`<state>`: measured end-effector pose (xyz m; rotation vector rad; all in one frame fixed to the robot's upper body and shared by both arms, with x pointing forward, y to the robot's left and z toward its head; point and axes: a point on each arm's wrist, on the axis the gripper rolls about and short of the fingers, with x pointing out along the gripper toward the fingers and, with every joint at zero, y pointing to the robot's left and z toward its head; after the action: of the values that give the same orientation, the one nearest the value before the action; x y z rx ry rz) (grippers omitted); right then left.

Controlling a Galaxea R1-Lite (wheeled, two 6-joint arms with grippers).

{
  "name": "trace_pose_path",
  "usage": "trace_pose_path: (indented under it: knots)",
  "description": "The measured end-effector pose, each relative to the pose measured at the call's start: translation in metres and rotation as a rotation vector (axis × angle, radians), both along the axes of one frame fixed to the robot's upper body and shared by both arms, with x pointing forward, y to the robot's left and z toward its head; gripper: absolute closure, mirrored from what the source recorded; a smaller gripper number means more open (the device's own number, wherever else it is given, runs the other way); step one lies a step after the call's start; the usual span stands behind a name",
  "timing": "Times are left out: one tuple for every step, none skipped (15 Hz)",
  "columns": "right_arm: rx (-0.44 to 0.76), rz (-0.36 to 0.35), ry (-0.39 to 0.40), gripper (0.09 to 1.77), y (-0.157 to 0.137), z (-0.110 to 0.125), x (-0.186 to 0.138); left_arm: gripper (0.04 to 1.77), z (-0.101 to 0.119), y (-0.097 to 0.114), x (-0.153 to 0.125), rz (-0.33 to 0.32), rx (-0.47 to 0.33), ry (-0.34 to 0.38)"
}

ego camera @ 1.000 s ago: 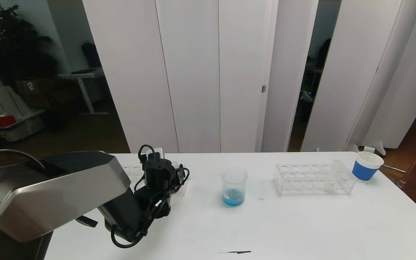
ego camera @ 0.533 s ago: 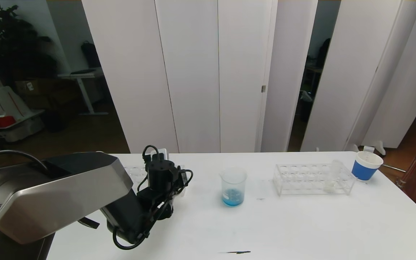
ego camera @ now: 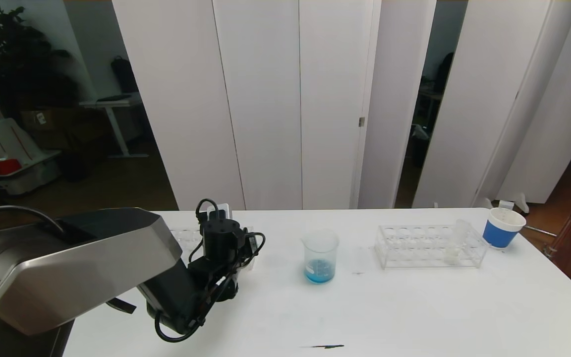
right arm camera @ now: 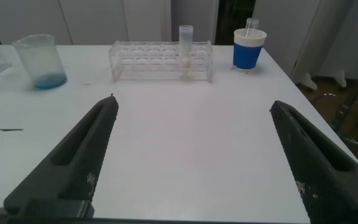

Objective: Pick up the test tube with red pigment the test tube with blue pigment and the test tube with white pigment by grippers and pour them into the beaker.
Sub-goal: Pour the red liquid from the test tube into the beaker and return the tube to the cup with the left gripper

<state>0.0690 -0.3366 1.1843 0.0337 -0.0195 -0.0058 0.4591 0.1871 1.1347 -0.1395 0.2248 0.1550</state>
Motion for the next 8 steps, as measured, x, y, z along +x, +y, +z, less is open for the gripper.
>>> trace_pose_path:
  knots:
    - [0.0, 0.0, 0.001, 0.11, 0.0, 0.0, 0.0, 1.21, 0.001, 0.0, 0.0, 0.0, 0.001, -0.001]
    - [0.0, 0.0, 0.0, 0.11, 0.0, 0.0, 0.0, 1.21, 0.002, 0.0, -0.001, -0.001, 0.001, -0.001]
    - [0.0, 0.0, 0.0, 0.11, 0.0, 0.0, 0.0, 1.21, 0.004, 0.0, -0.001, -0.003, 0.002, -0.003]
    - [0.0, 0.0, 0.0, 0.11, 0.0, 0.0, 0.0, 1.21, 0.007, -0.001, -0.002, -0.004, 0.007, -0.009]
    - [0.0, 0.0, 0.0, 0.11, 0.0, 0.0, 0.0, 1.21, 0.012, -0.001, -0.002, -0.003, 0.016, -0.023]
    - [0.0, 0.0, 0.0, 0.11, 0.0, 0.0, 0.0, 1.21, 0.018, -0.001, -0.003, -0.006, 0.025, -0.037]
    - [0.0, 0.0, 0.0, 0.11, 0.0, 0.0, 0.0, 1.21, 0.023, 0.0, -0.005, -0.009, 0.032, -0.042]
    - [0.0, 0.0, 0.0, 0.11, 0.0, 0.0, 0.0, 1.21, 0.029, 0.0, -0.006, -0.012, 0.039, -0.052]
